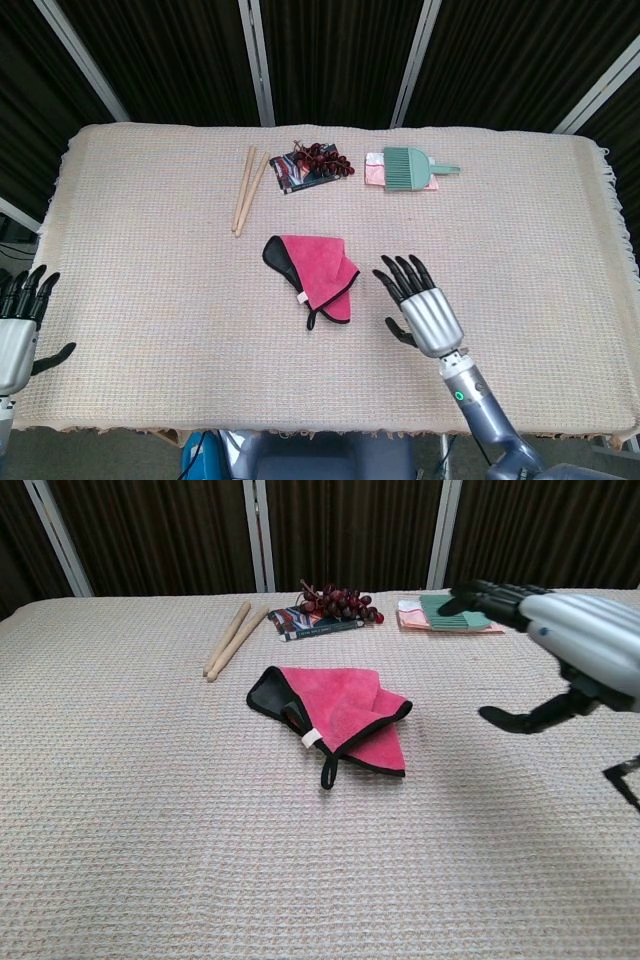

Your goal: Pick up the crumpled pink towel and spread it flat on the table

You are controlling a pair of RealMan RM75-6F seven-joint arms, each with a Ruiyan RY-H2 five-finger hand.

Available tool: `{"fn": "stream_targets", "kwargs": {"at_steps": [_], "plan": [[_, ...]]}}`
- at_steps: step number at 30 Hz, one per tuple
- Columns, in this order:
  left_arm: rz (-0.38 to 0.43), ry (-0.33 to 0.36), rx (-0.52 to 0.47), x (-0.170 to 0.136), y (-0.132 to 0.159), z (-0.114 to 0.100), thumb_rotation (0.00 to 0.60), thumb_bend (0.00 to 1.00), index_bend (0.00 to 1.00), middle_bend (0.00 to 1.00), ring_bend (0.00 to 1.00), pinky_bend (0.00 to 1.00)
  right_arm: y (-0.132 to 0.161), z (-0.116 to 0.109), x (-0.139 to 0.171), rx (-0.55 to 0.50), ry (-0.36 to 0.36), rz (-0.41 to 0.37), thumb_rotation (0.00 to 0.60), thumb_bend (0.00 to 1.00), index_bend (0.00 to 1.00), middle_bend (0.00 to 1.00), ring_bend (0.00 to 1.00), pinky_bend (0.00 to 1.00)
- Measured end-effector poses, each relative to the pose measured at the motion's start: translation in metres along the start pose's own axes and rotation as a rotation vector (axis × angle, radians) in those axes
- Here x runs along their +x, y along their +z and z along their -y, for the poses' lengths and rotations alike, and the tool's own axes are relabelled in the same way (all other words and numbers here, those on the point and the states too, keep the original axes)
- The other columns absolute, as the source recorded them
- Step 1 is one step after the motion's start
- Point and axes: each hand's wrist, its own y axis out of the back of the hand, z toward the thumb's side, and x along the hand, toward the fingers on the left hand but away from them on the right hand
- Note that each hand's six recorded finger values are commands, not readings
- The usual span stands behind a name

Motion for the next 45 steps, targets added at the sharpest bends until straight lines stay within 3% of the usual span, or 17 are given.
{"fn": "stream_targets", "kwargs": {"at_steps": [10,19,31,45], "plan": [[-0.006,0.007,0.019,0.002,-0.001,0.003,0.6,0.0,0.0,0.0,0.0,0.0,0.044,0.043,-0.049,-0.046,0.05,-0.045,0.6,0.32,0.14,0.06,0.05,0.02],[-0.033,0.011,0.018,0.003,-0.009,0.003,0.6,0.0,0.0,0.0,0.0,0.0,0.06,0.069,-0.073,-0.046,0.071,-0.045,0.6,0.32,0.14,0.06,0.05,0.02],[-0.044,0.009,0.013,0.002,-0.013,0.003,0.6,0.0,0.0,0.0,0.0,0.0,0.06,0.097,-0.082,-0.026,0.113,-0.036,0.6,0.32,0.14,0.06,0.05,0.02],[-0.029,0.009,0.009,0.001,-0.009,0.002,0.6,0.0,0.0,0.0,0.0,0.0,0.063,0.104,-0.085,-0.004,0.117,-0.039,0.6,0.32,0.14,0.06,0.05,0.02]]}}
